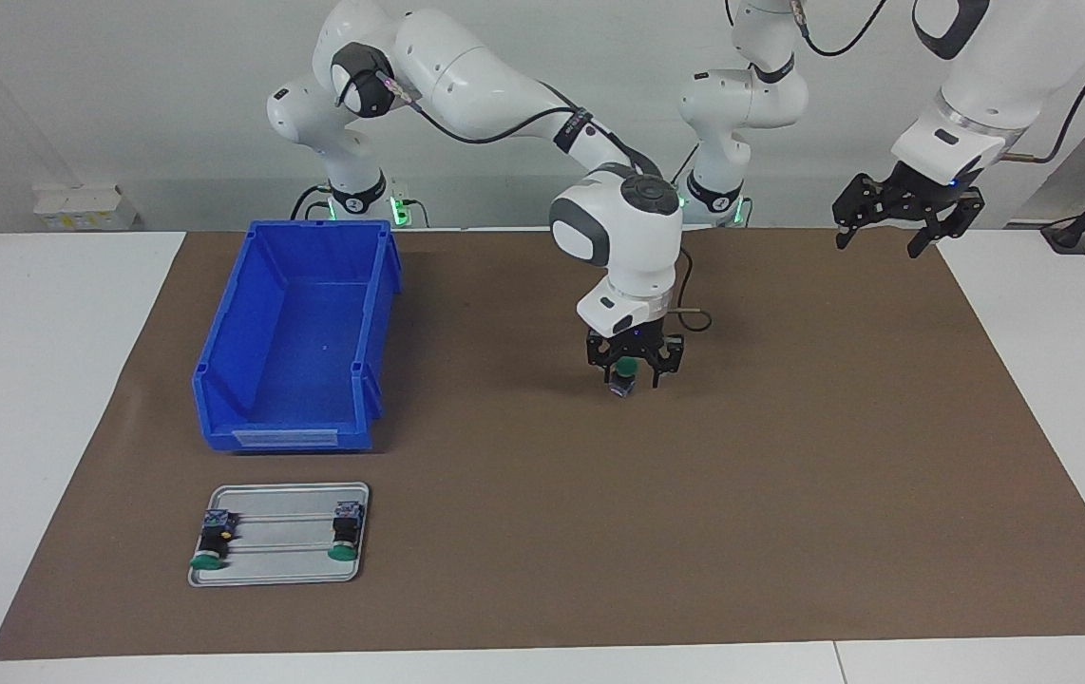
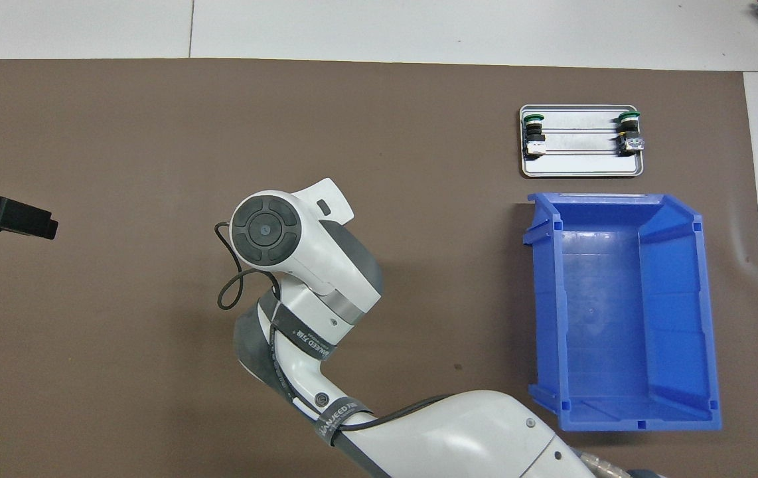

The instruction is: Place and press button with both arms

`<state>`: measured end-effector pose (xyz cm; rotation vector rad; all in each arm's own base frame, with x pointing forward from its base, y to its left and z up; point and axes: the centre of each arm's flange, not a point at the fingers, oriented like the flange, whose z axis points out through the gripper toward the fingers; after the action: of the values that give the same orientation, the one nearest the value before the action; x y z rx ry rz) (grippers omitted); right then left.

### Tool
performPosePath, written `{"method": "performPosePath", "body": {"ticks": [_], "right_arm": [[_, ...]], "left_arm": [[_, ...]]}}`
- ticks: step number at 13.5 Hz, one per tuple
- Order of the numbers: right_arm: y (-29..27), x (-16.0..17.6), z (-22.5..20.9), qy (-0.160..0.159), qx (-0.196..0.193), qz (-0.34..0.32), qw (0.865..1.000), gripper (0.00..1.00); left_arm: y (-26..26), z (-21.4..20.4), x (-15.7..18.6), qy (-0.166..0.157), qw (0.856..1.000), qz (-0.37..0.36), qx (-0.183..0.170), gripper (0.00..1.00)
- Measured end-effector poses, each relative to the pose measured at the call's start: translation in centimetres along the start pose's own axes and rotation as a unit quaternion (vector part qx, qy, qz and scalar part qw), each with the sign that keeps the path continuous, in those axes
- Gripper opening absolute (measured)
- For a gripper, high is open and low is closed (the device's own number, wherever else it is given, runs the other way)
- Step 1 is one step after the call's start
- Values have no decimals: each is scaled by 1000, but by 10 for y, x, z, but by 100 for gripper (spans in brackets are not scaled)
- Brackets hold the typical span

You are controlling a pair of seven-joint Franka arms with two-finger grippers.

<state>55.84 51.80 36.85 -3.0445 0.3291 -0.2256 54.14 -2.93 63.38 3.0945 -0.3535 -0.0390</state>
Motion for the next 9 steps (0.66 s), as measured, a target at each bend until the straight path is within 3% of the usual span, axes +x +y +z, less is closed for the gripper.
{"method": "performPosePath", "body": {"ticks": [9], "right_arm": [[3, -22, 32, -21, -15, -9, 1000, 74]], "left_arm": [[0, 0, 0, 0, 1000, 0, 0, 100]]}}
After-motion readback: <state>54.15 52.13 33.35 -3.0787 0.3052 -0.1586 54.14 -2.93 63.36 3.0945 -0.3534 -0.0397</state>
